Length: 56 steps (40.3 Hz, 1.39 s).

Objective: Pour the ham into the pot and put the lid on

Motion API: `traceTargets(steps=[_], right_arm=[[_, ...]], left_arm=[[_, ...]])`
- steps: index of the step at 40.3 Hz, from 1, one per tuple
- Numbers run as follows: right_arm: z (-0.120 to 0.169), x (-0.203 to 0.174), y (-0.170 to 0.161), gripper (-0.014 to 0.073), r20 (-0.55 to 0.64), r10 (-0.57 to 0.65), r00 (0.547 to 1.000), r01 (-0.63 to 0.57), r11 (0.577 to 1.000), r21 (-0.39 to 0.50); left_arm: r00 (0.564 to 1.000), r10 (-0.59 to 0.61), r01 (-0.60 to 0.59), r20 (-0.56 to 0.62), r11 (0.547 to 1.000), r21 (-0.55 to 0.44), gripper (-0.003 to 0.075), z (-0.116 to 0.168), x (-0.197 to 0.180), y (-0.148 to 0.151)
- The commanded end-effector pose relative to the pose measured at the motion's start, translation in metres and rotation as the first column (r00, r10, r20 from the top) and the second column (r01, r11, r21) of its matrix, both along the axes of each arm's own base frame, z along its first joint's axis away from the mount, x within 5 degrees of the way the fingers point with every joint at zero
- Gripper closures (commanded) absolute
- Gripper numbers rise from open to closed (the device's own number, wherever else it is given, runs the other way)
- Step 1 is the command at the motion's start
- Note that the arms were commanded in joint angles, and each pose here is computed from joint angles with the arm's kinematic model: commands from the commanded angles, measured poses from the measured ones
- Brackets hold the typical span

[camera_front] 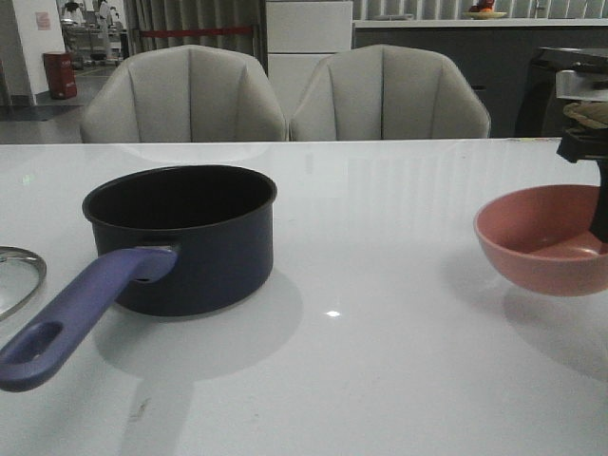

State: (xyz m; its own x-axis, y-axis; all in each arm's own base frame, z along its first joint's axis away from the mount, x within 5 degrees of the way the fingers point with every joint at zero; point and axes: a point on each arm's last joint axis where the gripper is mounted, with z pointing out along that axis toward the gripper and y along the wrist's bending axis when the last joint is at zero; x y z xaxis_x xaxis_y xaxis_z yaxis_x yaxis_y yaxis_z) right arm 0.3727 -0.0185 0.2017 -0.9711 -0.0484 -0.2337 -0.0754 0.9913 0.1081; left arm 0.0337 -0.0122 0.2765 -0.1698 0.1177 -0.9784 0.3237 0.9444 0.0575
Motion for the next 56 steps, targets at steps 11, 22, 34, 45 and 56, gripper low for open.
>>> traceTargets(steps=[11, 22, 34, 45, 56], right_arm=[[0.01, 0.01, 0.04, 0.0213, 0.08, 0.091, 0.993, -0.092, 0.996, 0.003], [0.041, 0.002, 0.028, 0.0215, 0.169, 0.076, 0.983, -0.072, 0.997, -0.028], [0.124, -0.044, 0.023, 0.0215, 0.509, 0.057, 0.859, -0.025, 0.997, -0.068], [0.147, -0.119, 0.025, 0.0215, 0.741, 0.03, 0.671, 0.026, 0.998, -0.065], [0.138, -0.201, 0.048, 0.0215, 0.899, 0.053, 0.435, -0.065, 0.998, -0.028]], left_arm=[[0.997, -0.007, 0.011, 0.082, 0.999, -0.046, 0.0073, 0.014, 0.001, -0.001], [0.997, -0.007, 0.011, 0.082, 0.999, -0.046, 0.0073, 0.014, 0.001, -0.001], [0.997, -0.008, 0.011, 0.078, 0.999, -0.044, 0.0073, 0.013, 0.001, -0.001], [0.997, -0.007, 0.011, 0.082, 0.999, -0.046, 0.0073, 0.014, 0.001, -0.001], [0.997, -0.007, 0.011, 0.082, 0.999, -0.046, 0.0073, 0.014, 0.001, -0.001]])
